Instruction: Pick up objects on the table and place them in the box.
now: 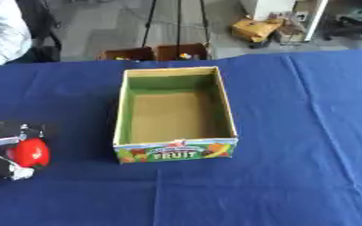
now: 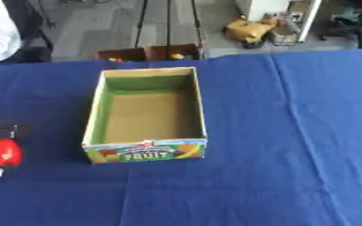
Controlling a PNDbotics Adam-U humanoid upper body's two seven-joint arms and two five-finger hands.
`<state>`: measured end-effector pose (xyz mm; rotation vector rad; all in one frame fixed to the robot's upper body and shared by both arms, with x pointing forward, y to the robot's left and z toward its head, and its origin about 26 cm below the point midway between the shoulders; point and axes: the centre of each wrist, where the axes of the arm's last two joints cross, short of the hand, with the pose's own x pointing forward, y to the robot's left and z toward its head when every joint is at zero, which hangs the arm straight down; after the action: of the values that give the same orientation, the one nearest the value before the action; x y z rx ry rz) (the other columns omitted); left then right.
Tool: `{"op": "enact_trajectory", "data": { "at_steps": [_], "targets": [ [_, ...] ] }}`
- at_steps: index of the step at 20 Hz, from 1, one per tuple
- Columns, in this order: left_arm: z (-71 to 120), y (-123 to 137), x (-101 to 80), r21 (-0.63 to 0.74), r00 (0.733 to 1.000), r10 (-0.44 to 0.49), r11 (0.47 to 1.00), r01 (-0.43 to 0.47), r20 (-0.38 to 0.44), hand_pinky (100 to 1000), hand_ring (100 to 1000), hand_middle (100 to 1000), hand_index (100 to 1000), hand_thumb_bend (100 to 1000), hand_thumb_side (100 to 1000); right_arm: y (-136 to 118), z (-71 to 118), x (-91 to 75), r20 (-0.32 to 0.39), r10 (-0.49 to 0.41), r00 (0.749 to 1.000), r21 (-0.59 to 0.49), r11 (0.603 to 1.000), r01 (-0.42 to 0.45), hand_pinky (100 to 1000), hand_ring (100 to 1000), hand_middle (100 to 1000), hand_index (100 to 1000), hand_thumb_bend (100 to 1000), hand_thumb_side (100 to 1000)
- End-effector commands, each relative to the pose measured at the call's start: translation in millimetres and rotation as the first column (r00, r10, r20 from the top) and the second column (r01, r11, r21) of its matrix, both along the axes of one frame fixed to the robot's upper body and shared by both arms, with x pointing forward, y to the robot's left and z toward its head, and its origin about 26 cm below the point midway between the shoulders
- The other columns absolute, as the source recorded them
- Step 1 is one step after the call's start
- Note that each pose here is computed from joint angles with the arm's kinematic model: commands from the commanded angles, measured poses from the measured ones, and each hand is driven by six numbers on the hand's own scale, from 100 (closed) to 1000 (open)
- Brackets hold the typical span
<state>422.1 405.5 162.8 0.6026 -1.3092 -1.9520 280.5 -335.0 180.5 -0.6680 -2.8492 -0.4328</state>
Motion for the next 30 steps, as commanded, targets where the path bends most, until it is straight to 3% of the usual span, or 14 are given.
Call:
{"op": "enact_trajectory", "data": {
  "at_steps": [1,2,6,8,9,10,12,18,24,30],
  "targets": [
    [15.4,15,-2.3,0.197,0.971,-0.18,0.958,0.209,-0.156,451,774,962,1000,208,545,-1,7.3,-1.8,0.043,-0.006,0.999,-0.003,1.0,0.006,635,752,462,685,100,701],
    [15.6,16,-2.3,0.195,0.972,-0.178,0.959,0.206,-0.152,442,764,942,1000,155,480,-1,7.2,-1.8,0.043,-0.007,0.999,-0.003,1.0,0.007,635,752,461,685,100,699],
    [20.0,17,-2.2,0.186,0.977,-0.18,0.962,0.199,-0.114,430,716,834,987,167,445,-1,6.9,-1.8,0.041,-0.006,0.999,-0.003,1.0,0.006,636,752,460,685,100,697],
    [25.0,14,-1.8,0.186,0.978,-0.191,0.961,0.203,-0.08,386,689,782,907,163,398,-1,6.9,-1.8,0.04,-0.005,0.999,-0.003,1.0,0.005,636,751,459,684,100,696],
    [27.1,13,-1.8,0.186,0.978,-0.197,0.961,0.205,-0.061,375,685,778,893,159,388,-1,6.9,-1.8,0.04,-0.004,0.999,-0.003,1.0,0.004,636,751,459,684,100,696],
    [28.5,13,-1.9,0.185,0.978,-0.202,0.961,0.207,-0.044,353,682,776,888,100,329,-1,6.9,-1.8,0.04,-0.003,0.999,-0.004,1.0,0.003,636,751,458,684,100,694],
    [30.7,12,-2.2,0.183,0.978,-0.208,0.961,0.206,-0.011,334,688,773,894,100,255,-1,6.9,-1.8,0.04,-0.002,0.999,-0.004,1.0,0.002,636,750,458,683,100,694],
    [27.1,17,-2.2,0.169,0.981,-0.193,0.968,0.185,0.033,322,769,774,915,100,235,-1,7.3,-1.7,0.039,0.002,0.999,-0.005,1.0,-0.002,638,751,457,682,100,689],
    [26.3,20,-2.2,0.144,0.981,-0.181,0.975,0.171,0.063,336,778,764,916,100,249,-1,7.5,-1.6,0.041,0.006,0.999,-0.003,1.0,-0.006,638,752,457,682,100,687],
    [37.2,19,-2.6,0.099,0.977,-0.178,0.981,0.166,0.116,326,758,736,894,100,266,-1,7.6,-1.7,0.043,0.01,0.999,-0.001,1.0,-0.01,638,751,458,682,100,685]
  ]
}}
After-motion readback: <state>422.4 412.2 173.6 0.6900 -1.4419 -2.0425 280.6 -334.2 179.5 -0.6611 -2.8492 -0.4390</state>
